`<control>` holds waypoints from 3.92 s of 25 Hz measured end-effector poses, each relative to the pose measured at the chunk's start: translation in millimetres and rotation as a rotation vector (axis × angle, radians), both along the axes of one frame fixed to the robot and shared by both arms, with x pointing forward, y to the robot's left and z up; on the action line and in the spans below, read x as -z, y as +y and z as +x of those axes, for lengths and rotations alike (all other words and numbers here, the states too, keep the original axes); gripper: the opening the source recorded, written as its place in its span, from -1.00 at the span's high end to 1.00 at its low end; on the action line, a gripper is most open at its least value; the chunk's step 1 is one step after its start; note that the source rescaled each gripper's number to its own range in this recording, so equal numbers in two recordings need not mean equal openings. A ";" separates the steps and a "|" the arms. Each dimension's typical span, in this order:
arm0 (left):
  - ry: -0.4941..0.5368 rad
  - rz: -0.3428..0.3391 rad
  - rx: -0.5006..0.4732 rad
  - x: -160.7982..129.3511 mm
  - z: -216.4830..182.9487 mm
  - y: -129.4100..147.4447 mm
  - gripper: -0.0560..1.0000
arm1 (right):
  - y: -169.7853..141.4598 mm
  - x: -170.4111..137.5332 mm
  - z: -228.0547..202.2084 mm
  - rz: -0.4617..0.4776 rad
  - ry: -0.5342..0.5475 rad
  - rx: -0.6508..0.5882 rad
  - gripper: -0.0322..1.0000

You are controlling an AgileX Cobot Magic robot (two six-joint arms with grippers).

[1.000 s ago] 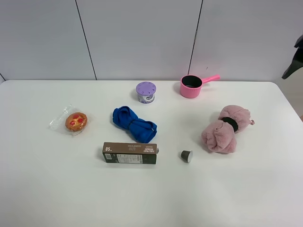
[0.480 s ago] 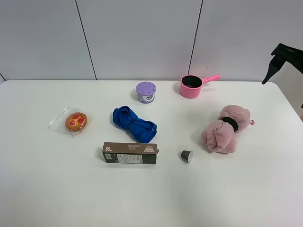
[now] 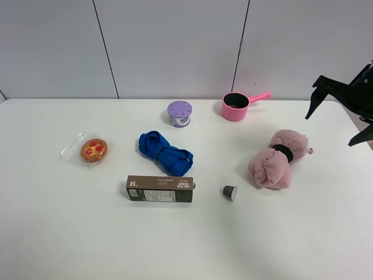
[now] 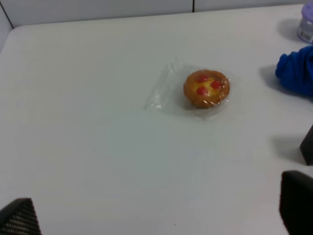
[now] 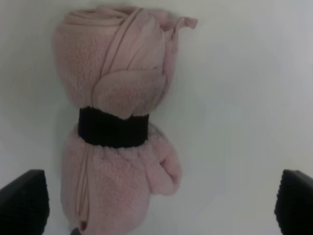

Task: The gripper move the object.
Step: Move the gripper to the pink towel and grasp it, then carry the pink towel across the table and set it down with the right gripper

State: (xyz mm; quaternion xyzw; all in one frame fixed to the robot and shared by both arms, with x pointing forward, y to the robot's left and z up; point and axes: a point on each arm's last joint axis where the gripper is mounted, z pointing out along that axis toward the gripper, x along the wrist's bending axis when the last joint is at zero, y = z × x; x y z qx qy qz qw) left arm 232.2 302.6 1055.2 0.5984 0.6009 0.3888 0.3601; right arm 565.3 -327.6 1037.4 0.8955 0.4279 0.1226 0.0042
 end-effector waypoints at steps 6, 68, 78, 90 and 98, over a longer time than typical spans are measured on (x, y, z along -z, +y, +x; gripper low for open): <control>0.000 0.000 0.000 0.0 0.0 0.0 -1.00 | 2.1 15.4 13.2 0.043 -0.015 0.024 -0.88; 0.000 0.000 0.000 0.0 0.0 0.0 -1.00 | 81.3 71.2 46.2 0.124 0.014 -0.709 0.94; 0.000 0.000 0.000 0.0 0.0 0.0 -1.00 | 109.2 -92.5 14.5 -0.085 -0.540 -1.260 0.94; 0.000 0.000 0.000 0.0 0.0 0.0 -1.00 | 158.3 -127.1 -4.4 -0.147 -0.786 -1.299 0.94; 0.000 0.000 0.000 0.0 0.0 0.0 -1.00 | 185.1 -139.2 -2.8 -0.232 -0.982 -1.296 0.94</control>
